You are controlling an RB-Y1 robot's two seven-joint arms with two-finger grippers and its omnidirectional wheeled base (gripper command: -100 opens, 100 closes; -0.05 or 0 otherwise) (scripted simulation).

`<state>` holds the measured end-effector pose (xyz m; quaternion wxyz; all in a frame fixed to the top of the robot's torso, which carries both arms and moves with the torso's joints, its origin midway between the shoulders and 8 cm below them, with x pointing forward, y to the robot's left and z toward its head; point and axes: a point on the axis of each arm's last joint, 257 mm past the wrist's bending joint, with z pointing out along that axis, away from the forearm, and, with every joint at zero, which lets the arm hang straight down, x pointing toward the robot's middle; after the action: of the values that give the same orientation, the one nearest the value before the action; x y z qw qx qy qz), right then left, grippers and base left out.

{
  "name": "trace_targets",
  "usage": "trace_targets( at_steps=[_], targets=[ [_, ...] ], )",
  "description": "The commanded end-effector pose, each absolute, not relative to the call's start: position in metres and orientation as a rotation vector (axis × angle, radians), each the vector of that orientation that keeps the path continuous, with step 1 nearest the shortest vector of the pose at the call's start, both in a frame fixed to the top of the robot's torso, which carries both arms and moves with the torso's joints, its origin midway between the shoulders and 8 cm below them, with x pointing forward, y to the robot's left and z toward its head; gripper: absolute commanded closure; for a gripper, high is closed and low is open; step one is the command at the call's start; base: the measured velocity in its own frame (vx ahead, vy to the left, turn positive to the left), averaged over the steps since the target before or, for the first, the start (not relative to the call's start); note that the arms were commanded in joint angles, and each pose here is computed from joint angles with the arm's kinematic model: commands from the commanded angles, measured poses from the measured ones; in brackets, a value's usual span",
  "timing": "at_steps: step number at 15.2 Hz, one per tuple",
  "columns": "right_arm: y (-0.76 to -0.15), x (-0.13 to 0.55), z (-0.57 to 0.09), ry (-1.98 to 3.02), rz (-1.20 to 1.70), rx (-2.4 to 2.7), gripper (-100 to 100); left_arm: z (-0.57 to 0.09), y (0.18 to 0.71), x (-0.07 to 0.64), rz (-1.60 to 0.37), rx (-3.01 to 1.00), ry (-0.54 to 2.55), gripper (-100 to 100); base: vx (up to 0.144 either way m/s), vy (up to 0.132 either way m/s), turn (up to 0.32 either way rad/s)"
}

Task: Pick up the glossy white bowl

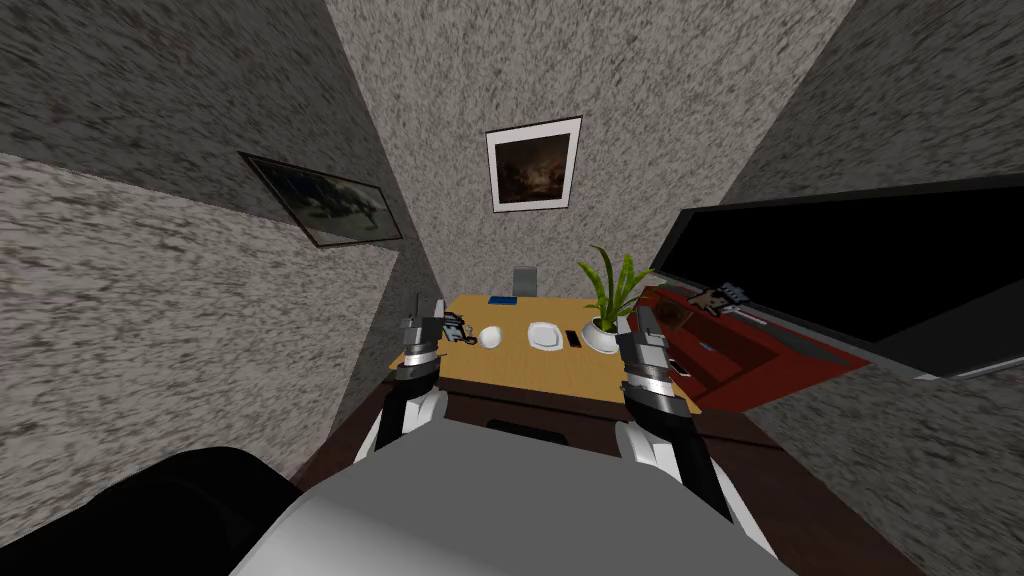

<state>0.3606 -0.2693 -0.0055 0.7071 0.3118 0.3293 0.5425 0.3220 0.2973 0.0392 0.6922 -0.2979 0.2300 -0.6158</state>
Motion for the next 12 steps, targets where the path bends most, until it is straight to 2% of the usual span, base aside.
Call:
trace_targets(
  at_steps=[1,12],
  targets=[
    [-0.269,0.361,-0.006,0.731,1.205,0.693,0,0.035,0.296,0.327,-1.373,-0.661,0.552,-100,-0.001,0.002,-0.042],
    [-0.269,0.361,-0.005,0.731,1.205,0.693,0,-0.032,0.315,0.385,-1.267,-0.764,0.807,-100,-0.011,0.024,-0.113]
  ],
)
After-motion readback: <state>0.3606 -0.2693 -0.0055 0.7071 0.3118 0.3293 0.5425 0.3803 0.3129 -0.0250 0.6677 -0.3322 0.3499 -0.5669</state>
